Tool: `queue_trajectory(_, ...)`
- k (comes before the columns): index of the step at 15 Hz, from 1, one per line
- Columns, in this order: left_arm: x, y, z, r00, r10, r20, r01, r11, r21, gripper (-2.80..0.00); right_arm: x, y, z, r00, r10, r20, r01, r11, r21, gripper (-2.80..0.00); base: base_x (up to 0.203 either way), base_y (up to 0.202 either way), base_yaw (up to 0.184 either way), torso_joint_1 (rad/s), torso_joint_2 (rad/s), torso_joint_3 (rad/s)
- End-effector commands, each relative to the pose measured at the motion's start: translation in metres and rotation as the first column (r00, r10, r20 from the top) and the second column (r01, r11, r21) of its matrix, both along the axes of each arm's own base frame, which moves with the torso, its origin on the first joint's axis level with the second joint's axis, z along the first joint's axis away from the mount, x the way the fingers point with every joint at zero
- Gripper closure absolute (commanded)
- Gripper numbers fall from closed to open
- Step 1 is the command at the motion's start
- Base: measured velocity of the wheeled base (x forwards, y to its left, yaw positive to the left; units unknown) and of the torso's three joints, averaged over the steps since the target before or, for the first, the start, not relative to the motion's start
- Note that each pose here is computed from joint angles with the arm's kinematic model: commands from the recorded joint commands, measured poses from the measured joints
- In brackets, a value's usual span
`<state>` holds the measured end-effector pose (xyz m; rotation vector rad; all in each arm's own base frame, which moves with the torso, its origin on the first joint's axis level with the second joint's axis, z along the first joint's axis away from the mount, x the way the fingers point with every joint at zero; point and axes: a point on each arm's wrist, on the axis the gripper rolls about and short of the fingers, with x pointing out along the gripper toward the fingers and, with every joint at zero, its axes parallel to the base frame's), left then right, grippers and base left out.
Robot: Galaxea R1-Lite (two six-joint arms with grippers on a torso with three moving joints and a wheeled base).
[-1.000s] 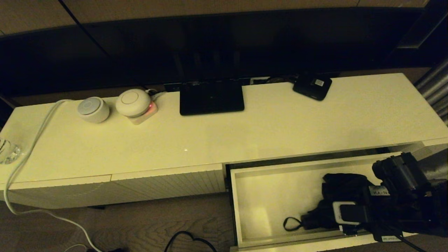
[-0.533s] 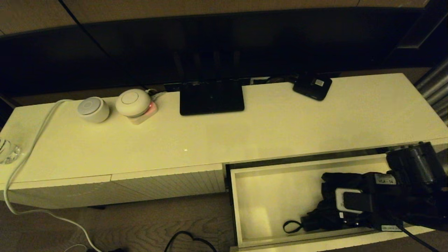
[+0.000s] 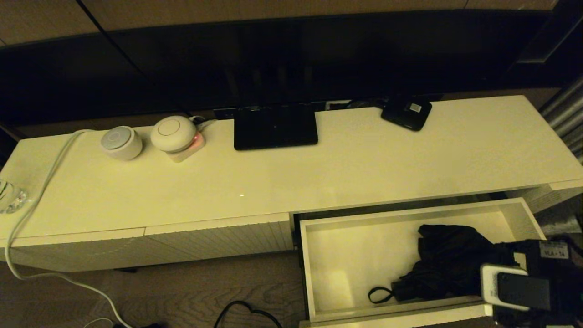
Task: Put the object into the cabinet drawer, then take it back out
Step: Close the drawer
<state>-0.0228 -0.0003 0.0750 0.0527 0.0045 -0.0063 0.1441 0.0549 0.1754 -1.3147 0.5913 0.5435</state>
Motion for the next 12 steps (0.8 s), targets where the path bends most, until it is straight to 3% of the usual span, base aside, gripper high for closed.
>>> queue_trajectory(1, 0.000, 0.000, -0.001, 1.000, 0.000, -0.003, 0.000, 1.000, 0.000, 0.00, -0.019, -0.002, 0.004, 0.999, 0.044, 0.032, -0.044, 0.999, 0.012, 0.00, 0.000, 0.000, 0.000, 0.000, 0.00, 0.000)
queue_trajectory(3, 0.000, 0.000, -0.001, 1.000, 0.000, -0.003, 0.000, 1.000, -0.001, 0.00, -0.029, -0.001, 0.002, 0.992, 0.125, 0.025, -0.126, 0.991, 0.053, 0.00, 0.000, 0.000, 0.000, 0.000, 0.00, 0.000)
queue_trajectory(6, 0.000, 0.000, -0.001, 1.000, 0.000, -0.003, 0.000, 1.000, 0.000, 0.00, -0.049, 0.001, -0.018, 0.957, 0.274, -0.094, -0.266, 0.960, 0.091, 0.00, 0.000, 0.000, 0.000, 0.000, 0.00, 0.000)
queue_trajectory(9, 0.000, 0.000, -0.001, 1.000, 0.000, -0.003, 0.000, 1.000, -0.001, 0.00, -0.051, 0.001, -0.040, 0.936, 0.284, -0.206, -0.273, 0.959, 0.079, 0.00, 0.000, 0.000, 0.000, 0.000, 0.00, 0.000)
queue_trajectory(12, 0.000, 0.000, -0.001, 1.000, 0.000, -0.003, 0.000, 1.000, 0.001, 0.00, -0.047, 0.005, -0.060, 0.887, 0.315, -0.339, -0.296, 0.949, 0.108, 0.00, 0.000, 0.000, 0.000, 0.000, 0.00, 0.000)
